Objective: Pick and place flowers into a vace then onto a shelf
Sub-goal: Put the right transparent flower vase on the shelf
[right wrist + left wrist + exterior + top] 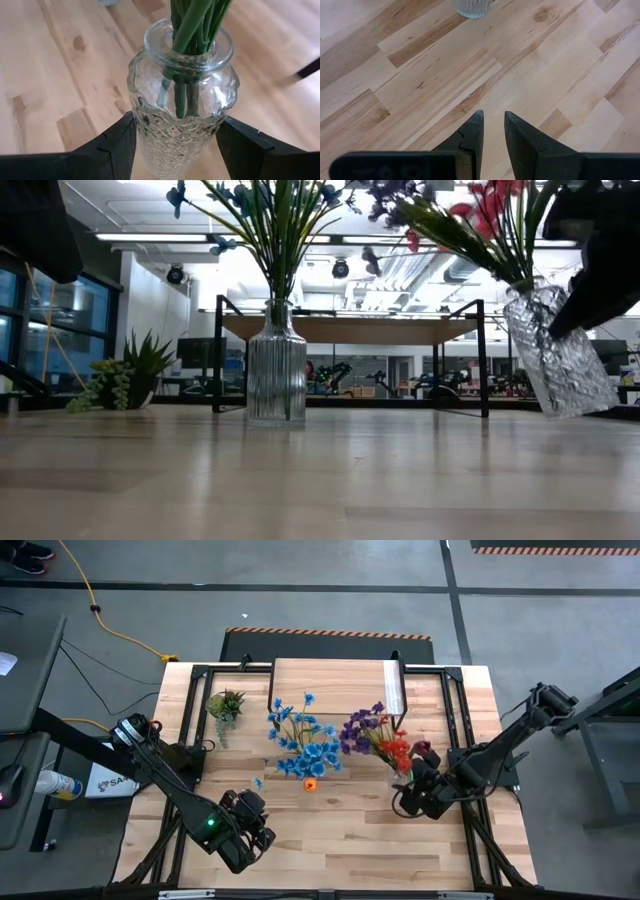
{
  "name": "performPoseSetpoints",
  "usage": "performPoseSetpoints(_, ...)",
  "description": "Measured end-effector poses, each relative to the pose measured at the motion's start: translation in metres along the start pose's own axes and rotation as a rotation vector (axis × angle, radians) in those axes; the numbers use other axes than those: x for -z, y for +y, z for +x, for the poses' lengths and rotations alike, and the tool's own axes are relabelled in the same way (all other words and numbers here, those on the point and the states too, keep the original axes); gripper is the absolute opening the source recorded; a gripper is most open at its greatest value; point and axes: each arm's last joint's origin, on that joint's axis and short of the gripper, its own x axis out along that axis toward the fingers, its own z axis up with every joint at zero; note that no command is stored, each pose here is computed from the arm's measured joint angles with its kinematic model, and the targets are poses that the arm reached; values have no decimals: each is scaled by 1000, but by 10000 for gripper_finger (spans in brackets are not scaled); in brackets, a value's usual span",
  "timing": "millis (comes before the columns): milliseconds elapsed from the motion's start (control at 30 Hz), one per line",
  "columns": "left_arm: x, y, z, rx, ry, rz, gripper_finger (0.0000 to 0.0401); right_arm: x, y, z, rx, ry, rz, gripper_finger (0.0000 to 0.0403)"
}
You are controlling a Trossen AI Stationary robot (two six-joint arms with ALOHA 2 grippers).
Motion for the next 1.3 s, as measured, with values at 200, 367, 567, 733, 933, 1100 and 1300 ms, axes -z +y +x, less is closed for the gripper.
performPoseSetpoints(200,0,0,0,0,0,0,113,-26,6,-25,75,-35,-79,227)
performPoseSetpoints(367,0,0,0,1,-14,0,113,-50,6,-50,144,-77,-138,227)
performPoseSetpoints(567,-1,0,0,2,-26,0,113,-71,1,-76,232,-128,-181,227)
performPoseSetpoints(733,-1,0,0,2,-26,0,113,-87,-4,-90,278,-169,-193,227)
performPoseSetpoints(933,-1,0,0,3,-25,-1,113,-105,-8,-95,344,-238,-206,227)
performPoseSetpoints(1100,-1,0,0,3,-25,-1,113,-120,-13,-97,413,-303,-204,227)
performPoseSetpoints(1300,-1,0,0,4,-25,-2,113,-140,-16,-98,466,-367,-177,227)
